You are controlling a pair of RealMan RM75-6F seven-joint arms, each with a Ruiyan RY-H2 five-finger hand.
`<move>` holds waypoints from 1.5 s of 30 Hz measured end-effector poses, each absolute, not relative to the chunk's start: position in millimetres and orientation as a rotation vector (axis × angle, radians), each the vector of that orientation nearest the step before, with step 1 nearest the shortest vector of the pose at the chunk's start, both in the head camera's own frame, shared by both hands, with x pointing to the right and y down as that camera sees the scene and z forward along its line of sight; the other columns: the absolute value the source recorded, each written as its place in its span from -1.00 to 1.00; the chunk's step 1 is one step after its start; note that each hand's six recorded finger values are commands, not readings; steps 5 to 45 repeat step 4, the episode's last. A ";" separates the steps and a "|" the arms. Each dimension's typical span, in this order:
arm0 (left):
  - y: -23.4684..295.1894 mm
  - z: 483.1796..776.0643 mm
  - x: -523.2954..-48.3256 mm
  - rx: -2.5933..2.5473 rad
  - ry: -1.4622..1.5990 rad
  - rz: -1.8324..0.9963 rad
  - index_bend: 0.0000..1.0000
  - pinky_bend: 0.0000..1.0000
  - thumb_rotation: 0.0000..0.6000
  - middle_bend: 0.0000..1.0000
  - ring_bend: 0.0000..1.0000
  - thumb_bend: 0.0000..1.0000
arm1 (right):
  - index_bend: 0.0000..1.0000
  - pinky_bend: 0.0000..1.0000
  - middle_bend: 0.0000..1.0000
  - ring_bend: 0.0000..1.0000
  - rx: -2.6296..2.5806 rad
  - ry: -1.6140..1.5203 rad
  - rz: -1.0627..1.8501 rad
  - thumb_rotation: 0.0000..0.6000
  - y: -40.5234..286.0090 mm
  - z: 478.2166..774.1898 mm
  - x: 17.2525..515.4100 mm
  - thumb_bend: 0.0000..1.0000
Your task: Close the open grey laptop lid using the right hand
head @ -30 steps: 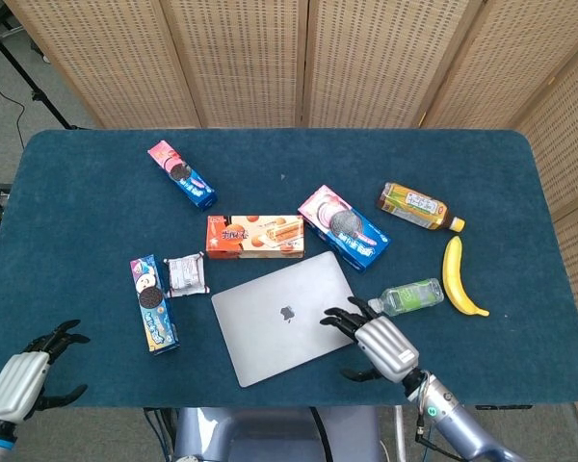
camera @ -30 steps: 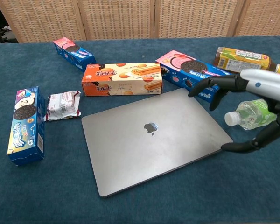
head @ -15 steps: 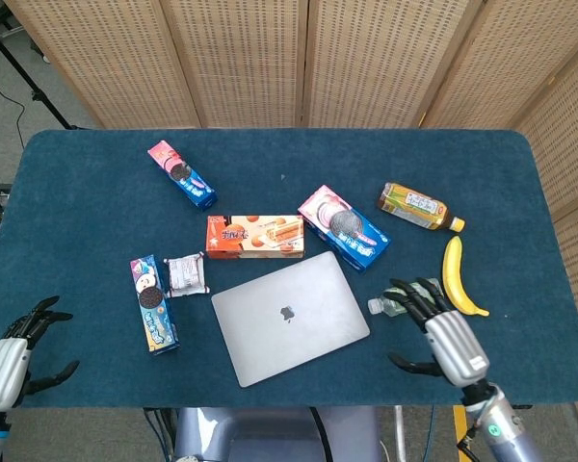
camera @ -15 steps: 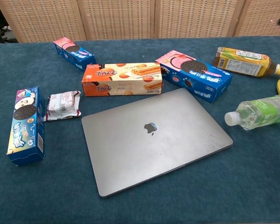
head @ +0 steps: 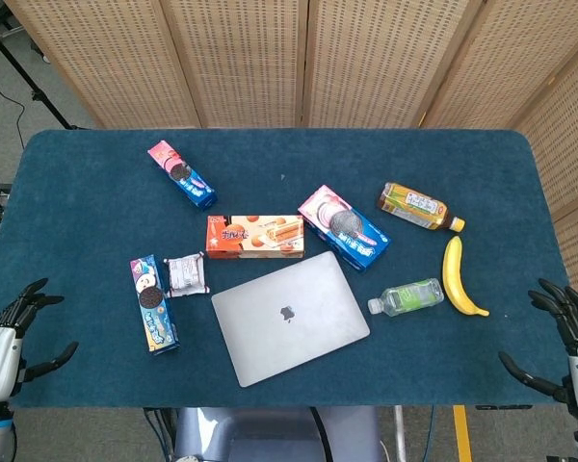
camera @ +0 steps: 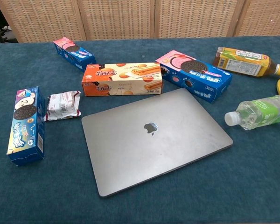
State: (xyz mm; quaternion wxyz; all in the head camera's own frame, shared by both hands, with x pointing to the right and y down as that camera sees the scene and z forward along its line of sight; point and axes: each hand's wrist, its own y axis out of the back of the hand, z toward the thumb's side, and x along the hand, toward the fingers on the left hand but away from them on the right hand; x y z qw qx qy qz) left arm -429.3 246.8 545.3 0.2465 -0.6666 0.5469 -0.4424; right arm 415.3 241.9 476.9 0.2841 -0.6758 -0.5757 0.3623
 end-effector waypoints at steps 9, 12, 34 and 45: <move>245.9 542.7 -430.9 -1.795 1.513 -1.181 -0.39 -0.60 1.00 -0.65 -0.56 -0.61 | -0.69 -0.94 -0.80 -0.48 -1.801 -1.565 0.972 1.00 249.5 476.6 423.8 -0.53; 245.9 542.7 -430.9 -1.795 1.513 -1.181 -0.39 -0.60 1.00 -0.65 -0.56 -0.61 | -0.69 -0.94 -0.80 -0.48 -1.801 -1.565 0.972 1.00 249.5 476.6 423.8 -0.53; 245.9 542.7 -430.9 -1.795 1.513 -1.181 -0.39 -0.60 1.00 -0.65 -0.56 -0.61 | -0.69 -0.94 -0.80 -0.48 -1.801 -1.565 0.972 1.00 249.5 476.6 423.8 -0.53; 245.9 542.7 -430.9 -1.795 1.513 -1.181 -0.39 -0.60 1.00 -0.65 -0.56 -0.61 | -0.69 -0.94 -0.80 -0.48 -1.801 -1.565 0.972 1.00 249.5 476.6 423.8 -0.53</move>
